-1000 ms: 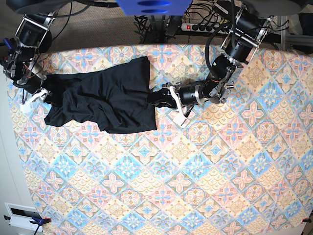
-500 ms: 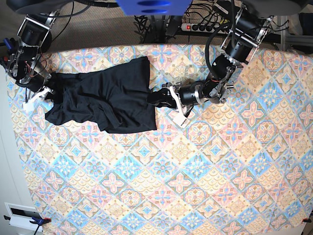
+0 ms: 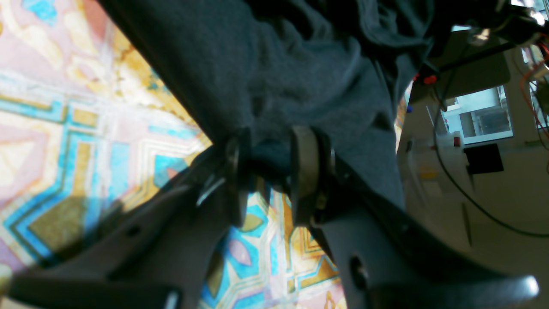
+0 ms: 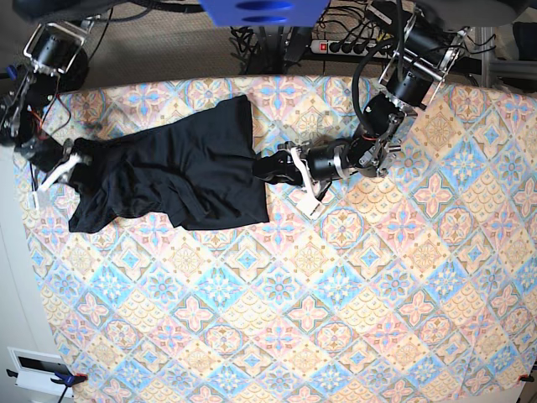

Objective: Layout the t-shirt on the table in an organized manner, then fold the t-shirt properly
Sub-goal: 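Lift the collar end with the right gripper and fold it toward the left gripper, then release the shirt with both grippers and lift them away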

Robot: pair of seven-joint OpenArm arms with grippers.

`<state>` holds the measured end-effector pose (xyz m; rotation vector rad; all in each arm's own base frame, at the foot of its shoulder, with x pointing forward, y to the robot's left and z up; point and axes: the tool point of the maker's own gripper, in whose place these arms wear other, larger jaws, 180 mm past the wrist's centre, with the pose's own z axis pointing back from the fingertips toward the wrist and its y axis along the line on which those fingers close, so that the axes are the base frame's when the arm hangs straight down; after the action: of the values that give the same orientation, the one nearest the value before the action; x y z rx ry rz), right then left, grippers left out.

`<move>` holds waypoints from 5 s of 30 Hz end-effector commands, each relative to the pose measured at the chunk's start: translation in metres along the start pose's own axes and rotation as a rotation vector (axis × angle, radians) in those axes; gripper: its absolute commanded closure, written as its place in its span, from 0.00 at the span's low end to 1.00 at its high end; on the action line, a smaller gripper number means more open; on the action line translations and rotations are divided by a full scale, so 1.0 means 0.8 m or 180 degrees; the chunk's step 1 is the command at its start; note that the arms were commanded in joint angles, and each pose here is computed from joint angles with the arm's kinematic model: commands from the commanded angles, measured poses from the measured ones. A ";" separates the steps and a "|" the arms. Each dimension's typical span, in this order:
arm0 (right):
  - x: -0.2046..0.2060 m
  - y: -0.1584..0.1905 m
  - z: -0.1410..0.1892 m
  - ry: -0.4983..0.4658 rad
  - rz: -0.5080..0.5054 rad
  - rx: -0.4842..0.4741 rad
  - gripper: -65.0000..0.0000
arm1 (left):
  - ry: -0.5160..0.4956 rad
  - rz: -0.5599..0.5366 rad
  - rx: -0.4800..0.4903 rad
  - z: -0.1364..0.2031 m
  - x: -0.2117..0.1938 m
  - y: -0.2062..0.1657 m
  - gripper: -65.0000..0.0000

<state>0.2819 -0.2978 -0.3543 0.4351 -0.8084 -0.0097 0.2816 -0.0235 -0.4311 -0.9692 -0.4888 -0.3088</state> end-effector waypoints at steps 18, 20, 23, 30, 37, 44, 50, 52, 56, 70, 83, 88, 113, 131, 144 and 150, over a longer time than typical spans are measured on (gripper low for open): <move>-0.013 0.186 0.011 -0.0211 0.0856 0.0684 1.00 | 0.0101 0.0058 0.0109 0.003 -0.009 0.010 0.75; -0.020 0.203 0.003 -0.0155 0.0884 0.0825 1.00 | 0.0101 0.0058 0.0109 0.003 -0.009 0.010 0.75; -0.030 0.225 -0.007 -0.0072 0.0919 0.1010 1.00 | 0.0103 0.0061 0.0112 0.003 -0.010 0.011 0.75; -0.045 0.253 -0.026 0.0021 0.0560 0.1128 1.00 | 0.0106 0.0060 0.0121 0.004 -0.010 0.012 0.75; 0.003 0.271 -0.045 -0.0302 0.0476 0.1223 1.00 | 0.0104 0.0064 0.0121 0.004 -0.010 0.012 0.75; -0.019 0.258 -0.062 -0.0149 0.0230 0.1214 1.00 | 0.0113 0.0063 0.0119 0.004 -0.011 0.012 0.75; -0.024 0.259 -0.063 -0.0110 0.0220 0.1225 1.00 | 0.0115 0.0062 0.0124 0.004 -0.011 0.012 0.75; -0.029 0.269 -0.065 -0.0067 0.0245 0.1292 1.00 | 0.0115 0.0062 0.0124 0.004 -0.011 0.012 0.75; -0.039 0.292 -0.070 0.0033 0.0315 0.1457 1.00 | 0.0113 0.0063 0.0119 0.004 -0.011 0.012 0.75; -0.050 0.320 -0.075 0.0136 0.0406 0.1648 0.67 | 0.0115 0.0062 0.0124 0.004 -0.011 0.012 0.75; -0.008 0.252 -0.060 -0.0286 0.0191 0.1183 0.55 | 0.0115 0.0066 0.0122 0.005 -0.012 0.013 0.75; -0.005 0.246 -0.057 -0.0316 0.0183 0.1137 0.55 | 0.0118 0.0070 0.0119 0.005 -0.012 0.012 0.75; -0.112 0.327 -0.048 0.0699 0.0899 0.1829 0.70 | 0.0079 0.0047 0.0106 0.004 -0.004 0.010 0.75; 0.063 0.223 -0.017 -0.0362 0.1292 0.0814 1.00 | -0.0007 -0.0230 -0.0008 0.010 0.018 -0.016 0.95; -0.008 0.096 -0.067 0.0468 0.1214 -0.0221 1.00 | -0.0152 -0.0595 -0.0001 0.046 0.058 -0.032 1.00; -0.039 0.101 -0.091 0.0655 0.1392 -0.0187 1.00 | -0.0212 -0.0408 0.0328 0.070 0.075 -0.001 1.00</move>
<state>0.2891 -0.1920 -0.4016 0.1906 -0.6377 0.4007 0.3060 0.0221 -0.3901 -0.8272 -0.5670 -0.3588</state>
